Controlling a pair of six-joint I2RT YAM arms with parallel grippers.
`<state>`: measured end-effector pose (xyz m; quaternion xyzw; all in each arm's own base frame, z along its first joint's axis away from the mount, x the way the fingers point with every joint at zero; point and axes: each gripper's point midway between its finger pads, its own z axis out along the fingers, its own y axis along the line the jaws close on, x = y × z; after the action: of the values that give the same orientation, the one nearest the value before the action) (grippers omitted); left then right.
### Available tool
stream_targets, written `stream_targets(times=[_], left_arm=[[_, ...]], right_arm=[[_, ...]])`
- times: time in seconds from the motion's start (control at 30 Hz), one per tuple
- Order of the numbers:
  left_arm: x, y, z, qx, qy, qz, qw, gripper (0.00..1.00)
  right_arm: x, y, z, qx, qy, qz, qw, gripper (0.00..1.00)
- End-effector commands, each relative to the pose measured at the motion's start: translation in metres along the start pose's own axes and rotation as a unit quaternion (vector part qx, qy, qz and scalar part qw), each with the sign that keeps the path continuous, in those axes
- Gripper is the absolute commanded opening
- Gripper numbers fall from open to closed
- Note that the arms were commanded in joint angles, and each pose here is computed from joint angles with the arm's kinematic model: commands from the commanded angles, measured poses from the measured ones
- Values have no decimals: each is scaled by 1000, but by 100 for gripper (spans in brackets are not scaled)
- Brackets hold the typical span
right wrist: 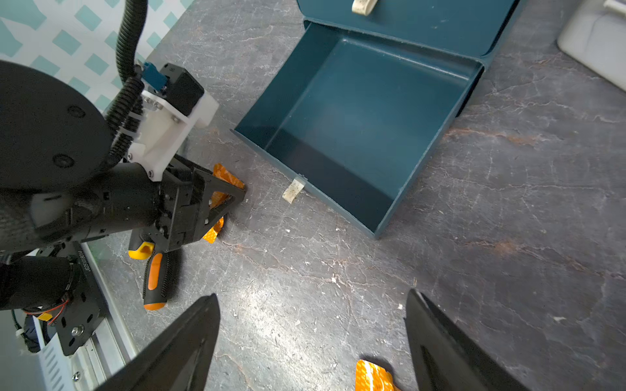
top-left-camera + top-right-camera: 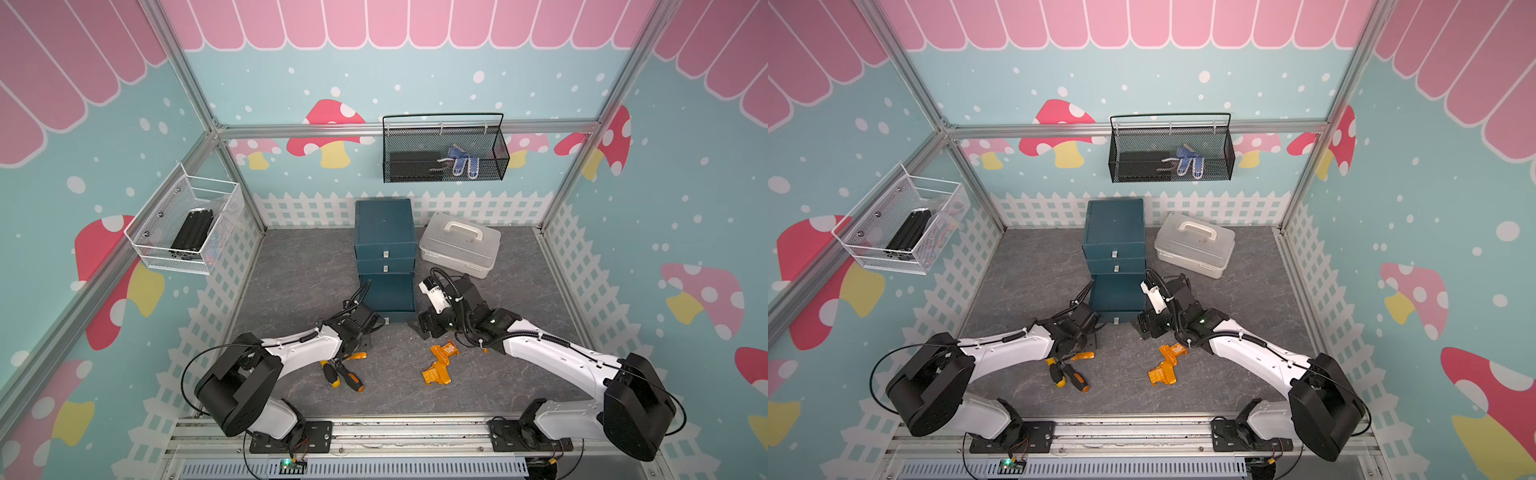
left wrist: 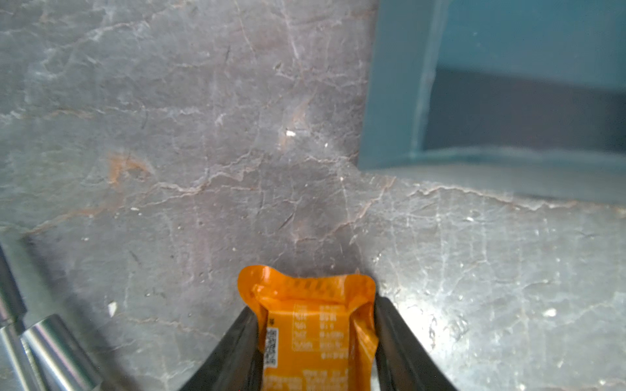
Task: Place the cookies into the drawer by color
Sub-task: Pick up the cookie at the center of the board, then place the cookie in the drawer.
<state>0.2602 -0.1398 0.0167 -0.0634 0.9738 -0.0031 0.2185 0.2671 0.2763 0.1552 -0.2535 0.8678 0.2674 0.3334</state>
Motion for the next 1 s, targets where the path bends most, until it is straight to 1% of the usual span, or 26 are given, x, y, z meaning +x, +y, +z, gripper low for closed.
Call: stream_targets(times=[0.0, 0.13, 0.2, 0.27, 0.37, 0.6, 0.63, 0.7, 0.8, 0.97], left_arm=[[20, 13, -1, -10, 34, 8, 999, 42], [10, 16, -19, -9, 18, 9, 1000, 41], [1, 18, -32, -8, 1, 9, 1000, 35], [-6, 20, -44, -2, -19, 3, 1000, 34], [-14, 20, -62, 10, -32, 1, 999, 34], [-60, 5, -131, 65, -102, -10, 993, 33], [-66, 0, -139, 77, -113, -14, 991, 33], [-81, -1, -149, 73, -139, -26, 987, 33], [-104, -12, -155, 76, -169, -22, 982, 33], [-133, -55, -142, 131, -182, 6, 974, 34]], right_arm=[[-4, 6, -4, -14, -12, 1, 1000, 88], [-5, 8, -1, -19, -11, 3, 1000, 88], [-5, 9, 0, -21, -11, 3, 1000, 88], [-6, 10, 1, -27, -10, 5, 1000, 88], [-7, 15, 3, -40, -12, 6, 999, 88], [-18, 28, 6, -77, -30, 15, 996, 90], [-21, 26, 6, -71, -34, 19, 997, 90], [-22, 17, 5, -44, -40, 26, 998, 90], [-22, 6, 1, -17, -45, 31, 998, 90], [-28, 3, 0, -21, -42, 36, 998, 90]])
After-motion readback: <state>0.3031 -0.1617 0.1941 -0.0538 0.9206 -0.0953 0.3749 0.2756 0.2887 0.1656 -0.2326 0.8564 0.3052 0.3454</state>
